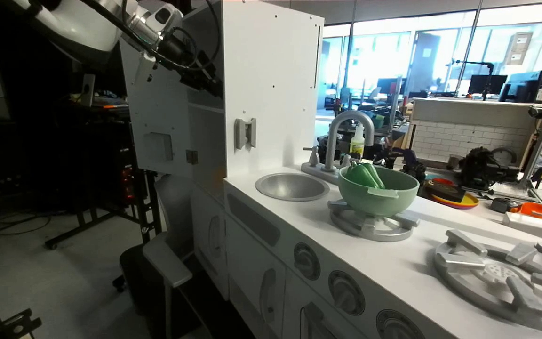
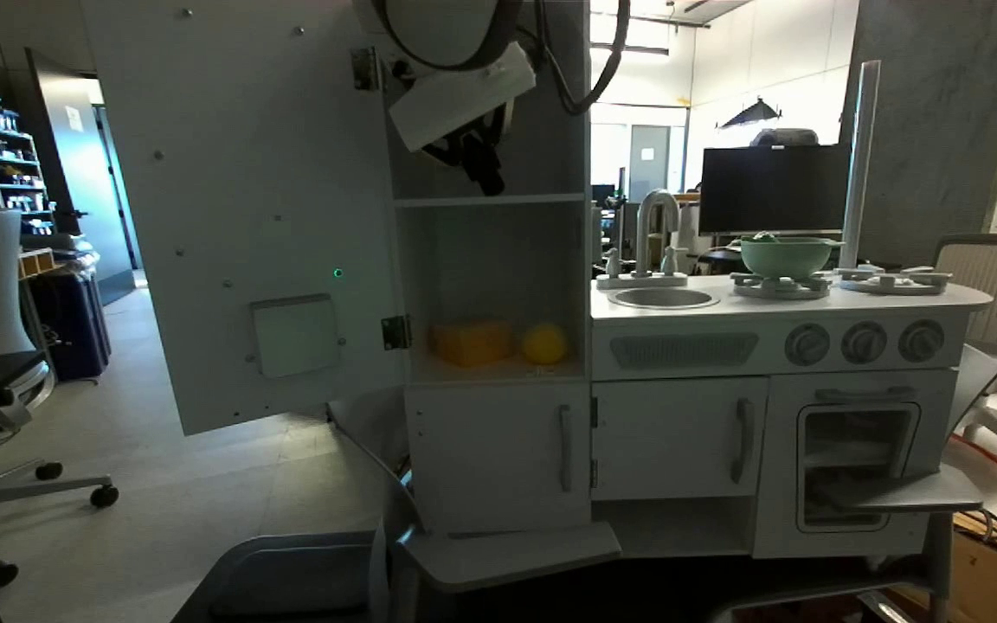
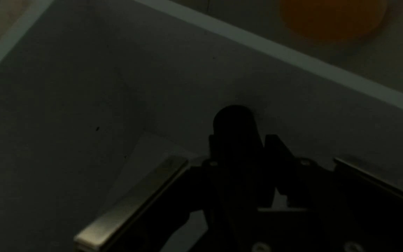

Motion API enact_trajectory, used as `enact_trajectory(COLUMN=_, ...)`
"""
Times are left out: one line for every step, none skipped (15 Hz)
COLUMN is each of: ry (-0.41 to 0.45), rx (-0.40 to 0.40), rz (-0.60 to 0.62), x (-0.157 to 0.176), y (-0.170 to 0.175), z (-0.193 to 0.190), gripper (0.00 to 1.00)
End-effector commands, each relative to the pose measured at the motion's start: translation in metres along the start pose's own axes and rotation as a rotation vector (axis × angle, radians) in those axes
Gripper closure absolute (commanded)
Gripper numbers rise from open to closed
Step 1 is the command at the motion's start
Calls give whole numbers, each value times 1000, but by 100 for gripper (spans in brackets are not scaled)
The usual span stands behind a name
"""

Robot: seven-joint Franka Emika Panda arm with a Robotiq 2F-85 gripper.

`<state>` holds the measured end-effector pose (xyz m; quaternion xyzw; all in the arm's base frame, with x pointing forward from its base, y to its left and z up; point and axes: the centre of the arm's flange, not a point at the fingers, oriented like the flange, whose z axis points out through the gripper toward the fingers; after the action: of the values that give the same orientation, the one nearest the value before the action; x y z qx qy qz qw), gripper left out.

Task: Open the right door of the cabinet, put the black bottle from the counter and the green toy from the pot in the cabinet.

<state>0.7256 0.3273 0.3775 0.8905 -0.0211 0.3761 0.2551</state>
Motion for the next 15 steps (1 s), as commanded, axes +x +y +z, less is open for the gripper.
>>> enact_trajectory(ry=53, rx=-37, rz=36, x=10, y=-14, z=24, gripper=90)
enact_trajectory(ry=53, rx=-50, rz=39, x=16, y=-17, z=23, gripper=90)
enact_trajectory(ry=58, rx=-51, rz=48, x=15, y=-18, z=28, gripper=40)
enact_trajectory(ry=60, rx=-52, rz=55, x=13, y=-18, z=34, gripper=39)
enact_trajectory(ry=59, rx=-58, rz=55, x=17, y=-22, z=30, gripper=32)
enact_trajectory(ry=59, rx=-58, rz=56, x=14, y=-24, z=34, gripper=26)
enact_trajectory(ry=61, rx=-58, rz=59, x=9, y=-25, z=41, gripper=18)
enact_trajectory(ry=62, rx=-62, rz=59, x=13, y=-29, z=37, gripper=11)
enact_trajectory(ry=63, rx=-67, rz=63, x=12, y=-29, z=40, gripper=5)
enact_trajectory(ry=67, rx=-69, rz=67, x=11, y=-29, z=43, gripper=0)
enact_trajectory(ry=69, rx=-75, rz=68, x=15, y=-32, z=40, gripper=0)
enact_trajectory(ry=71, rx=-78, rz=70, x=15, y=-34, z=40, gripper=0)
enact_trajectory(ry=73, rx=-77, rz=76, x=12, y=-34, z=45, gripper=0)
enact_trajectory(ry=77, rx=-78, rz=78, x=17, y=-38, z=41, gripper=0)
enact_trajectory(ry=81, rx=-73, rz=83, x=19, y=-41, z=38, gripper=0)
